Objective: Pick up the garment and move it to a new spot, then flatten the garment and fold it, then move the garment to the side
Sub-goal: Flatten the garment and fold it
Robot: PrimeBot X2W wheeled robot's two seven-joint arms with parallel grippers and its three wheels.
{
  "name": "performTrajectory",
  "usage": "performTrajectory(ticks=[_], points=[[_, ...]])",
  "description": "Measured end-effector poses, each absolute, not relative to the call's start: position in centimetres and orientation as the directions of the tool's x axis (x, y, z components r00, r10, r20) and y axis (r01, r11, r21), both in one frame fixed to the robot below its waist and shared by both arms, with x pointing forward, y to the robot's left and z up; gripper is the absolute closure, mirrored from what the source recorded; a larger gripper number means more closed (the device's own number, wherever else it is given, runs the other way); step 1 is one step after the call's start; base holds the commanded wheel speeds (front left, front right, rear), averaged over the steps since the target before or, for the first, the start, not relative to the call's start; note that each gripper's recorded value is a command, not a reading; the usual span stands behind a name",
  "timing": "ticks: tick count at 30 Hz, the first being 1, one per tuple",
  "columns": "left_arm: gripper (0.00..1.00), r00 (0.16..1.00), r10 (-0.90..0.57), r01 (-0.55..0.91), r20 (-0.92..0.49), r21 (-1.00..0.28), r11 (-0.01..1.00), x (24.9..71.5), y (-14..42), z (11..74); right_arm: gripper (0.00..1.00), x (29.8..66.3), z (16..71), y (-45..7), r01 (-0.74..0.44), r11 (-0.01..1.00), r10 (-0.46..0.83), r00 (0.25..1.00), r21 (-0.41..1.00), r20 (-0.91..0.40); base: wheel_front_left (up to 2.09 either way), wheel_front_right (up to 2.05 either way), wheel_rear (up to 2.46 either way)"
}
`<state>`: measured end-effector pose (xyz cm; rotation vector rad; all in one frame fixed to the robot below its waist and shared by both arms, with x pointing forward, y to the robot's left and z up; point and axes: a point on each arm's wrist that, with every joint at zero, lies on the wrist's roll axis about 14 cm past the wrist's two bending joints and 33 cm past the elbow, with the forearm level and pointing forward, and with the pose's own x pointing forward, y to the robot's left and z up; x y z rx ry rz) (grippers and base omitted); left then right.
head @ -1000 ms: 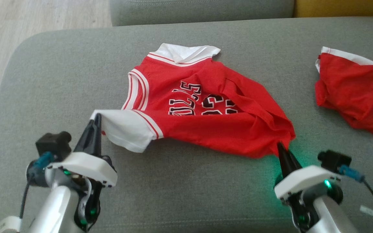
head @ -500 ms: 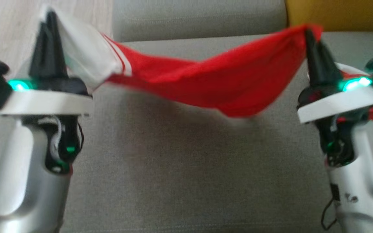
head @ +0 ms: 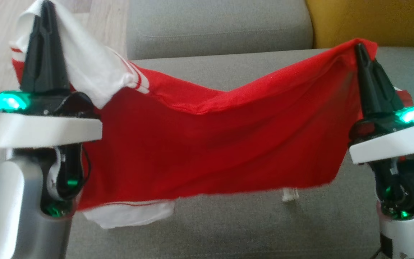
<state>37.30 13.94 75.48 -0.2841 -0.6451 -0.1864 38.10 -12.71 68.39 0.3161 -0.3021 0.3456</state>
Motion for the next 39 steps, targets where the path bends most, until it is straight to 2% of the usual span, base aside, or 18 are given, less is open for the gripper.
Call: performTrajectory(ticks=[4, 8, 18, 23, 27, 30, 35, 39], points=[[1.0, 0.806, -0.106, 0.258, 0.582, -0.184, 0.948, 38.8, 13.6, 75.2, 1.0, 39.1, 68.0, -13.4, -0.347, 0.902, 0.266, 0.916, 0.259, 0.3, 0.0, 0.0, 0.0], [1.0, 0.834, -0.145, 0.273, 0.532, -0.17, 0.947, 42.7, 13.1, 75.0, 1.0, 42.1, 68.5, -13.6, -0.335, 0.909, 0.267, 0.925, 0.247, 0.272, 0.0, 0.0, 0.0], [1.0, 0.879, -0.179, 0.245, 0.443, -0.097, 0.965, 57.1, 13.4, 74.2, 1.0, 56.5, 69.2, -11.8, -0.33, 0.916, 0.29, 0.938, 0.229, 0.192, 0.0, 0.0, 0.0], [1.0, 0.847, -0.133, 0.222, 0.515, -0.114, 0.968, 61.8, 14.0, 75.9, 1.0, 62.0, 71.2, -12.1, -0.297, 0.942, 0.245, 0.927, 0.158, 0.283, 0.0, 0.0, 0.0], [1.0, 0.813, -0.096, 0.207, 0.575, -0.131, 0.97, 63.7, 14.7, 77.2, 1.0, 64.5, 72.8, -12.3, -0.285, 0.947, 0.208, 0.896, 0.149, 0.391, 0.0, 0.0, 0.0], [1.0, 0.82, -0.093, 0.204, 0.565, -0.136, 0.969, 64.5, 15.0, 76.4, 1.0, 65.5, 72.0, -12.4, -0.282, 0.943, 0.191, 0.894, 0.178, 0.405, 0.0, 0.0, 0.0], [1.0, 0.89, -0.128, 0.207, 0.437, -0.137, 0.969, 65.8, 14.7, 69.3, 1.0, 67.5, 63.9, -11.6, -0.259, 0.92, 0.184, 0.948, 0.296, 0.259, 0.0, 0.0, 0.0], [1.0, 0.946, -0.146, 0.194, 0.288, -0.146, 0.97, 64.7, 14.7, 61.7, 1.0, 66.8, 55.5, -10.9, -0.194, 0.895, 0.185, 0.981, 0.401, 0.064, 0.0, 0.0, 0.0]])
